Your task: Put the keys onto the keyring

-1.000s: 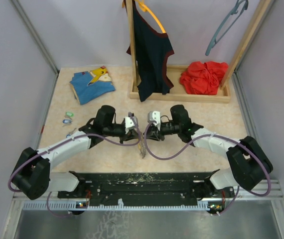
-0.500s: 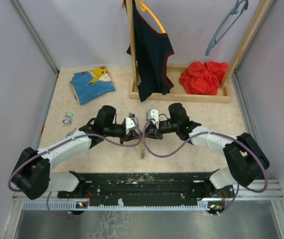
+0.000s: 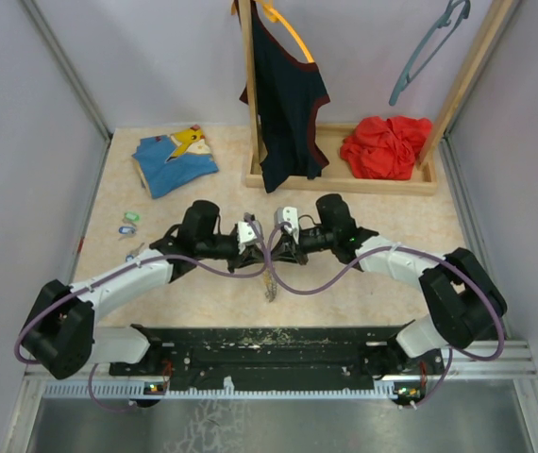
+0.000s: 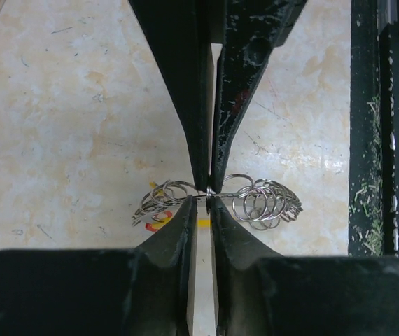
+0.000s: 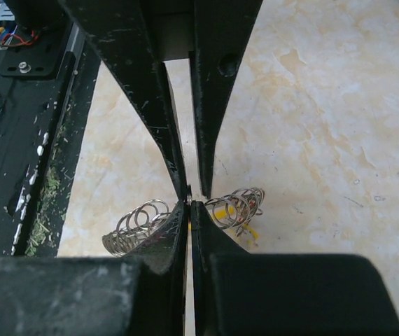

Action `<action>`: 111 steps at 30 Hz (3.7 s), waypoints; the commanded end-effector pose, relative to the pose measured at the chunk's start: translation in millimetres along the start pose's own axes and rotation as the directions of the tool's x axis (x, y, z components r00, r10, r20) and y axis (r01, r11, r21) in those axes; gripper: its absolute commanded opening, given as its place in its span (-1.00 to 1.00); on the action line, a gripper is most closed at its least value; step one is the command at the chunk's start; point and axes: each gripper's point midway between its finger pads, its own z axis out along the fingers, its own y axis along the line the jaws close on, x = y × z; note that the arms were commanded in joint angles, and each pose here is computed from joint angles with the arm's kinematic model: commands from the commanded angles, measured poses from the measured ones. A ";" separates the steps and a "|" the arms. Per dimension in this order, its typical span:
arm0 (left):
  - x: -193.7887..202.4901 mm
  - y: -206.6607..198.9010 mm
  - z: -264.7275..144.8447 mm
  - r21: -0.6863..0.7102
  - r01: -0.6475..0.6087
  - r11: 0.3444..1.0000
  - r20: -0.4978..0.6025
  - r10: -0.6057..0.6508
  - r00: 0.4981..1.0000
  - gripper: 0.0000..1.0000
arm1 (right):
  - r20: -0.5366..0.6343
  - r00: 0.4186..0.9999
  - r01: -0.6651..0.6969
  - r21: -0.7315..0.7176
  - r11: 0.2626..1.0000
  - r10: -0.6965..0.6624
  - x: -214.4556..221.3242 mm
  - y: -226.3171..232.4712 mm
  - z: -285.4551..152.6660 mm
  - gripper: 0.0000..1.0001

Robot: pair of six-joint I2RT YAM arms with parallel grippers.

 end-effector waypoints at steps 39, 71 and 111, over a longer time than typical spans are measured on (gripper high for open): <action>-19.3 -16.1 -33.0 -0.165 0.144 0.976 0.567 -0.025 0.823 -0.23 | 0.254 0.966 0.040 0.012 0.999 -0.042 -38.1 16.6 9.4 -1.00; -1.7 -4.5 -15.4 -0.124 0.063 0.990 0.299 -0.024 0.954 -1.00 | -0.001 0.998 0.061 0.075 0.995 -0.061 -15.3 10.6 -7.6 -0.72; -19.9 -3.9 -2.2 -0.082 -0.050 0.995 0.016 0.052 0.999 -1.00 | 0.028 0.995 0.091 0.042 0.995 -0.093 -12.2 -8.2 1.3 -0.62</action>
